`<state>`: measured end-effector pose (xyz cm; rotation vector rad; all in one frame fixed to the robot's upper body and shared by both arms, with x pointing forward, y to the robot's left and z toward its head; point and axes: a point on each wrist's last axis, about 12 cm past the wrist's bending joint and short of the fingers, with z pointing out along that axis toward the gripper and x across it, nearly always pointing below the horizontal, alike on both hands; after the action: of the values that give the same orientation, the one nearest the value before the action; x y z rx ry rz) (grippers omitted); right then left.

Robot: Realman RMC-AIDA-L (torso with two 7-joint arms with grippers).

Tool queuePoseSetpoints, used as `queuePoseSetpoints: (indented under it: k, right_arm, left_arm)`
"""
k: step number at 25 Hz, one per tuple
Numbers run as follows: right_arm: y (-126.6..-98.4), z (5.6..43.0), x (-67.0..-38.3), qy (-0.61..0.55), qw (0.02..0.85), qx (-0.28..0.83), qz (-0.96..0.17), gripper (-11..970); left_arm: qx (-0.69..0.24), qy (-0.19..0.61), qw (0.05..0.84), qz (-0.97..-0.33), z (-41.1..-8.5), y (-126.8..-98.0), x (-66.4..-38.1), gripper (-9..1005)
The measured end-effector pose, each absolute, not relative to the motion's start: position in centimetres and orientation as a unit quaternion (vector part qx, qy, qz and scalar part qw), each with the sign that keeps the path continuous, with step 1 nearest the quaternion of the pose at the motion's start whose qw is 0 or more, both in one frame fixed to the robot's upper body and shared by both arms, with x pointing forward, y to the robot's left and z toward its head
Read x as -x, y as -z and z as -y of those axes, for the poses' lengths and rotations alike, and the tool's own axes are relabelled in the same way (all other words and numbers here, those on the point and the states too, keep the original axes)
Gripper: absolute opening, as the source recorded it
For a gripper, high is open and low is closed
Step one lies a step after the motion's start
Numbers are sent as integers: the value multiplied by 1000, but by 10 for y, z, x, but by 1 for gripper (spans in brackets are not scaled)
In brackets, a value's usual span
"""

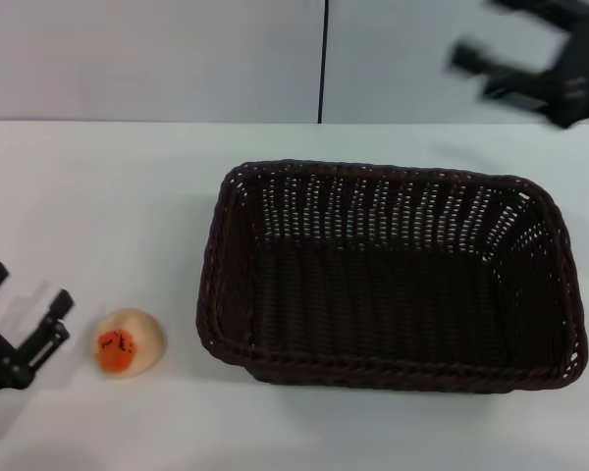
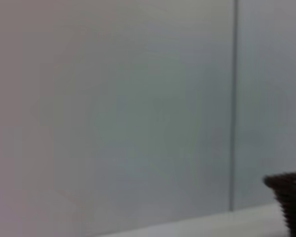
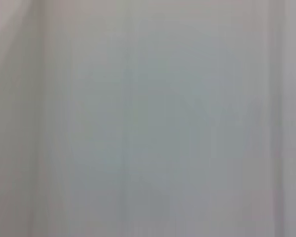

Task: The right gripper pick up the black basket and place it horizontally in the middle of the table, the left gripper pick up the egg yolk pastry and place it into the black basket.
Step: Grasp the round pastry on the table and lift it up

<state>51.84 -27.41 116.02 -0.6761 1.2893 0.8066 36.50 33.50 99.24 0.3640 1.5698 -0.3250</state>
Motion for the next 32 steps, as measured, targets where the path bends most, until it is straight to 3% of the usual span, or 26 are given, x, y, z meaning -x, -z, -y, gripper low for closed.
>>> queuePoseSetpoints:
  k: [7, 12, 29, 32]
  right_arm:
    - [-1111, 323, -474, -332, 792, 103, -502, 843]
    - [-1092, 335, -462, -314, 804, 36, -503, 843]
    - [-1079, 342, -453, -298, 799, 6, -522, 842]
    - [-1078, 349, -451, -284, 806, -10, -519, 842]
  left_arm:
    - [-192, 182, 656, -706, -332, -991, -366, 723]
    - [-220, 243, 614, -718, -330, -991, -365, 721]
    - [-272, 220, 579, -737, -315, -976, -381, 712]
    - [-276, 207, 583, -735, -316, -975, -381, 650]
